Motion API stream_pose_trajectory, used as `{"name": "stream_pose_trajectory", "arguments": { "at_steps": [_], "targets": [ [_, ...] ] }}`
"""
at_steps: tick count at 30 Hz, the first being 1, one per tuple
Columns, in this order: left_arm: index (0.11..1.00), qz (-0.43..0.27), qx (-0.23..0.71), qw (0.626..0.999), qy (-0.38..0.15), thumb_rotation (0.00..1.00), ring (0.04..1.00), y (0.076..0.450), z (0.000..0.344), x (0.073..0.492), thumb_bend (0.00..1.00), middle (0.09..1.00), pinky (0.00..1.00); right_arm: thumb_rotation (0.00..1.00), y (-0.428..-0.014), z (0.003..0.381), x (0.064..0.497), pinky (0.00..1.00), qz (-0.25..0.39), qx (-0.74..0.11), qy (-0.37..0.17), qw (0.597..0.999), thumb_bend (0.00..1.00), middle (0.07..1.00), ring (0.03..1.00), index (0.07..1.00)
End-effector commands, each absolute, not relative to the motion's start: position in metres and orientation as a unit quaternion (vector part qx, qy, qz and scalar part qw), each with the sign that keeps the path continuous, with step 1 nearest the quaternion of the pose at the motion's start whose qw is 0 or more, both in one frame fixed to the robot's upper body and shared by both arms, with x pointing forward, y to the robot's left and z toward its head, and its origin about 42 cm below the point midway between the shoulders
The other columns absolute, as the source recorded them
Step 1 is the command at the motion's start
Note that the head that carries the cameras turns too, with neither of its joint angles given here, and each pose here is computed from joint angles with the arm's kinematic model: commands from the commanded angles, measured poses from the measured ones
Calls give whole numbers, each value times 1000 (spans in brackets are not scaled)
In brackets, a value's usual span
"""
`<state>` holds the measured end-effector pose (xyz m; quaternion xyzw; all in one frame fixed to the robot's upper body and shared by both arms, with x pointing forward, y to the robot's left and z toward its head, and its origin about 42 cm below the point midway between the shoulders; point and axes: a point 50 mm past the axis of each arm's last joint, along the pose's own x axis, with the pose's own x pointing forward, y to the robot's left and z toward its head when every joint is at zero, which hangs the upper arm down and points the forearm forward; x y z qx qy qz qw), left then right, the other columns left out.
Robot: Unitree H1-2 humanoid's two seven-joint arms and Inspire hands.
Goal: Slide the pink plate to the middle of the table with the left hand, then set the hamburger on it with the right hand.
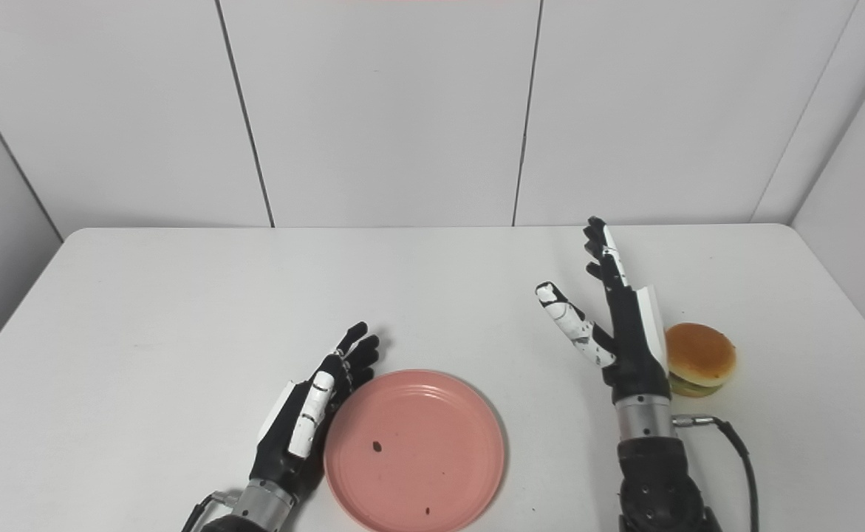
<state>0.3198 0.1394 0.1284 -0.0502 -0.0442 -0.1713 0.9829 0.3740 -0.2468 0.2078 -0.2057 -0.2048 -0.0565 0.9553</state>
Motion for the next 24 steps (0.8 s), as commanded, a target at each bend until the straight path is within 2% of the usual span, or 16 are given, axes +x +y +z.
{"name": "stream_pose_trajectory", "arguments": {
  "at_steps": [1,5,9,14,21,24],
  "targets": [
    [920,-161,-47,986,-1,1000,949,145,111,315,563,935,953,787,-253,233,376,860,-73,-219,-245,942,572,929,909,945],
    [921,-161,-41,986,-1,1000,947,146,110,315,558,936,949,771,-265,236,378,864,-92,-234,-249,935,605,920,909,936],
    [927,-163,-41,986,-2,1000,949,146,110,316,557,939,951,737,-277,240,379,813,-109,-248,-257,928,646,918,901,936],
    [925,-161,-43,986,2,1000,952,147,109,316,564,940,955,739,-290,247,375,858,-131,-279,-252,917,665,915,907,937],
    [925,-161,-41,986,1,1000,949,147,107,317,553,938,952,618,-312,259,373,880,-144,-304,-249,908,661,921,923,935],
    [923,-159,-41,986,0,1000,946,147,107,318,544,936,947,606,-327,262,372,894,-158,-338,-241,896,670,923,927,936]
  ]
}}
